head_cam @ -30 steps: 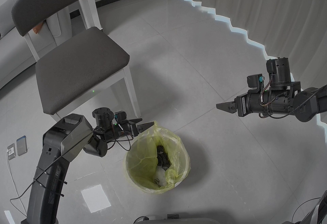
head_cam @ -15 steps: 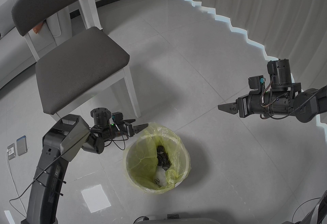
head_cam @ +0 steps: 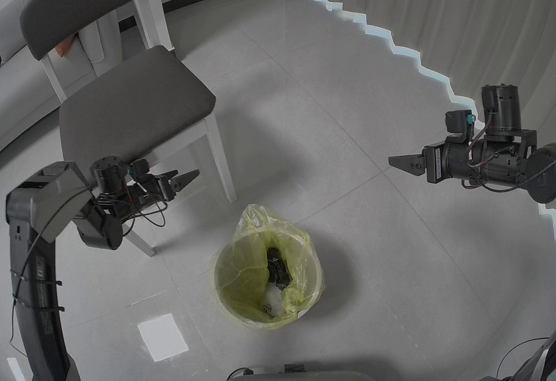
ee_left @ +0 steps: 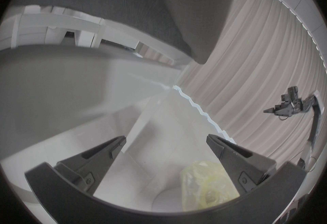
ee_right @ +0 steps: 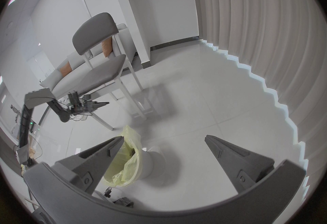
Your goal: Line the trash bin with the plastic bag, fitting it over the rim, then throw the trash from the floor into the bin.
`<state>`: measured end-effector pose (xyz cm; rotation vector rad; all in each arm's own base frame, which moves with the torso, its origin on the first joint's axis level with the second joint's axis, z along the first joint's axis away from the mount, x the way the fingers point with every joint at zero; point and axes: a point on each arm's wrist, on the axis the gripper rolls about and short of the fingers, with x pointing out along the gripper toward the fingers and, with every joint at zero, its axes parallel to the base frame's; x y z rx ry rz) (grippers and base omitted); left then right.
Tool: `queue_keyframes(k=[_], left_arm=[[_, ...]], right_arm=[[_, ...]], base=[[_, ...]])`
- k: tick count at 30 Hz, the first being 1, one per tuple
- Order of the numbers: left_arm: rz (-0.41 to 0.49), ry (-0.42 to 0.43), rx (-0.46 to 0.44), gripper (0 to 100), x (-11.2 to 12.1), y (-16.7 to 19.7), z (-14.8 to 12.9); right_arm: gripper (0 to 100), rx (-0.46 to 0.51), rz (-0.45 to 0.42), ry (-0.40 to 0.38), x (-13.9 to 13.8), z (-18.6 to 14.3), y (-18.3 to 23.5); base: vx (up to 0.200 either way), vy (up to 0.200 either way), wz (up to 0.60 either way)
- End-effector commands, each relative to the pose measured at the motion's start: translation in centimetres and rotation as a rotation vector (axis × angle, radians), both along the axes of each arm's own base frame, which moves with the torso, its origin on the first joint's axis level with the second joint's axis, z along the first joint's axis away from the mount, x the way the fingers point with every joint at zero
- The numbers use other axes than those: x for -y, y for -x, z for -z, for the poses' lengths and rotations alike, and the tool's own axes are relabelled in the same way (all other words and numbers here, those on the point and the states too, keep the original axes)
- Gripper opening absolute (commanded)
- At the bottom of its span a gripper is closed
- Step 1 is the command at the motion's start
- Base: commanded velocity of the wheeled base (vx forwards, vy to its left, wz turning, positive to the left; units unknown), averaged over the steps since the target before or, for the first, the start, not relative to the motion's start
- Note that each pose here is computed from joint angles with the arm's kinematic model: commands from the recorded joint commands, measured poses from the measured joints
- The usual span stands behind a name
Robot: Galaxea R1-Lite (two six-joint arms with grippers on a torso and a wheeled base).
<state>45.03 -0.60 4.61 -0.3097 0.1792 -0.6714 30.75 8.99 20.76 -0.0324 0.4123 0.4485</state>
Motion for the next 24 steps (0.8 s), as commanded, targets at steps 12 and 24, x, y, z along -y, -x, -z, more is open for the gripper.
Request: queue_keyframes(k=[12,24], left_arm=[[-0.185,-0.018,0.323,100,-3.3,27.5,-16.4],[-0.134,0.002,0.278,100,0.2,41.4,-15.6]], right_arm=[[100,0.376,0.261,-0.019,7.6,-2.9,22.4],[100,0.458,0.315,-0.047,9.0,3.2,33.0]], base=[[0.000,0.000,0.00],[0.000,0.000,0.00]])
